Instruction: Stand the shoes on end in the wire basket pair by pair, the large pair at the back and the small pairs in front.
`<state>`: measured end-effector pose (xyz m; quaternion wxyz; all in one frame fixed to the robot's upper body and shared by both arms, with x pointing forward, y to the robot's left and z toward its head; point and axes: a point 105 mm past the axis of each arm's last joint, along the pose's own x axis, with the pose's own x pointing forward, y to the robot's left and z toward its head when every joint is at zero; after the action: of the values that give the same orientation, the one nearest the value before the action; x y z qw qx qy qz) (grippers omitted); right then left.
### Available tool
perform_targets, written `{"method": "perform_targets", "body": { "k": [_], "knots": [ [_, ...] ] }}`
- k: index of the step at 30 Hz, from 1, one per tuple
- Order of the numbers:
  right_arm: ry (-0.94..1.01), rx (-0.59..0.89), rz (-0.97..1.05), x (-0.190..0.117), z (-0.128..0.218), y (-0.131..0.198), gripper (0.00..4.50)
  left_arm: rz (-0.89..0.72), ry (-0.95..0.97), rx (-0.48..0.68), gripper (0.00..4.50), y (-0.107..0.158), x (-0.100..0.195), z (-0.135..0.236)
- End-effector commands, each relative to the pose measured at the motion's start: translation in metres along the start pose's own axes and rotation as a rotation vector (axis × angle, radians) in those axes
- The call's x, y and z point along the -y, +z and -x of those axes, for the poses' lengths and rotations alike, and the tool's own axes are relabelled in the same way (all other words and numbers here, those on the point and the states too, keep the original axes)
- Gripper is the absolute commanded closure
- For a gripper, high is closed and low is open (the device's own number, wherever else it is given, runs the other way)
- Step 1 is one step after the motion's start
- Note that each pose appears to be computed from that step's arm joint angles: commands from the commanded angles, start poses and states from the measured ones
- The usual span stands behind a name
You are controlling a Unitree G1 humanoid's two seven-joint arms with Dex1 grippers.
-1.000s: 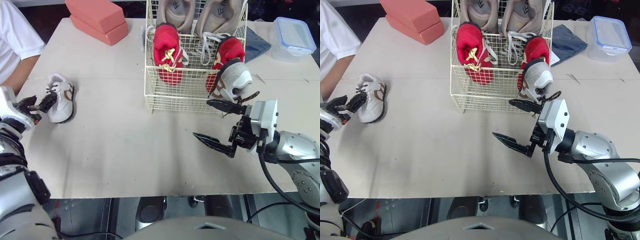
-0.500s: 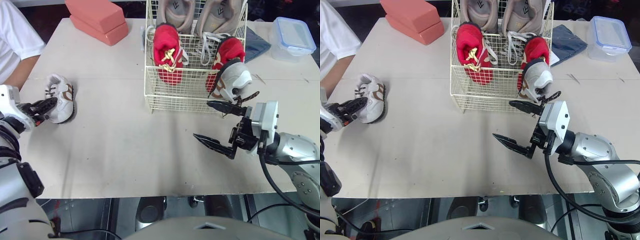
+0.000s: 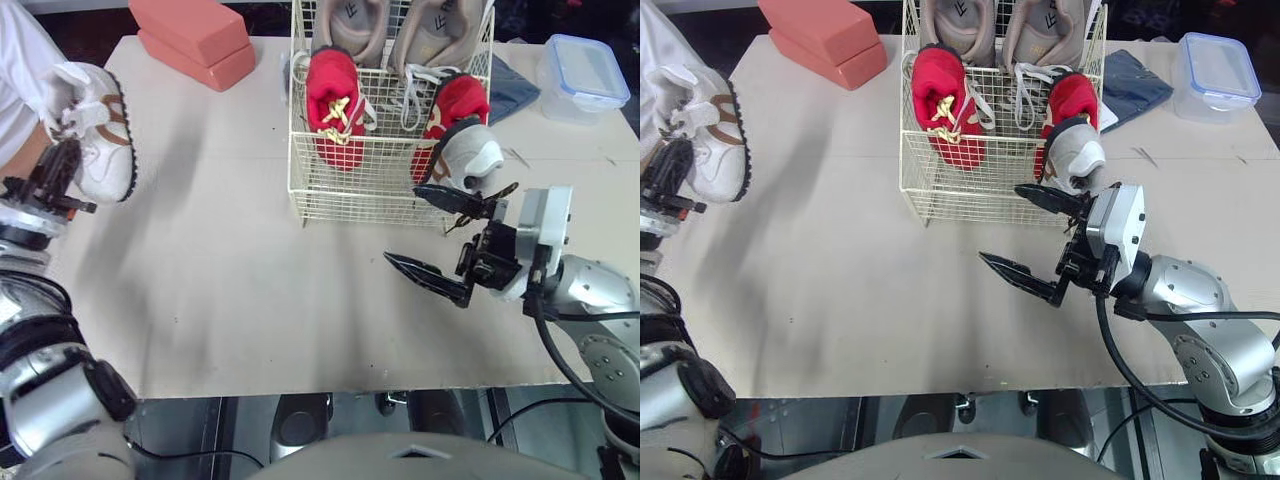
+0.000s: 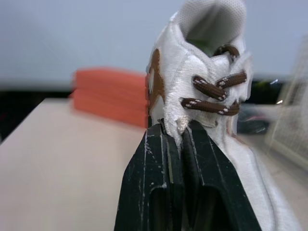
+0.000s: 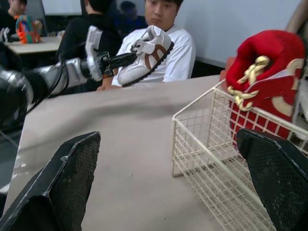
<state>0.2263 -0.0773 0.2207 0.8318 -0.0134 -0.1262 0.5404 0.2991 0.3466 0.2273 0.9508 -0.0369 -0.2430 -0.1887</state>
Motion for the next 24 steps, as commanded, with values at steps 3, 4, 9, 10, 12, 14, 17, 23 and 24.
{"method": "perform_targets", "body": {
  "k": [3, 4, 9, 10, 12, 14, 17, 23, 24],
  "knots": [
    [-0.004, 0.084, -0.042, 0.005, -0.009, 0.018, 0.0, 0.105, -0.404, 0.135, 4.48, 0.047, 0.125, -0.042],
    [-0.005, 0.093, -0.057, 0.005, -0.01, 0.02, 0.0, 0.134, -0.488, 0.12, 4.48, 0.046, 0.148, -0.044],
    [-0.013, 0.147, -0.154, 0.003, -0.018, 0.027, 0.0, 0.122, -0.658, 0.085, 4.48, 0.039, 0.204, -0.049],
    [-0.015, 0.155, -0.173, 0.002, -0.02, 0.029, 0.0, 0.098, -0.688, 0.077, 4.48, 0.036, 0.214, -0.051],
    [-0.026, 0.169, -0.207, 0.002, -0.023, 0.031, 0.0, 0.063, -0.691, 0.094, 4.48, 0.033, 0.225, -0.055],
    [-0.04, 0.186, -0.248, 0.003, -0.025, 0.032, 0.0, -0.016, -0.655, 0.131, 4.48, 0.029, 0.231, -0.063],
    [-0.052, 0.185, -0.28, 0.002, -0.029, 0.032, 0.0, -0.061, -0.606, 0.181, 4.48, 0.026, 0.237, -0.069],
    [-0.084, 0.195, -0.32, 0.004, -0.035, 0.031, 0.0, -0.139, -0.583, 0.21, 4.48, 0.013, 0.251, -0.069],
    [-0.092, 0.194, -0.32, 0.005, -0.035, 0.03, 0.26, -0.146, -0.572, 0.217, 4.5, 0.012, 0.252, -0.069]
  ]
}}
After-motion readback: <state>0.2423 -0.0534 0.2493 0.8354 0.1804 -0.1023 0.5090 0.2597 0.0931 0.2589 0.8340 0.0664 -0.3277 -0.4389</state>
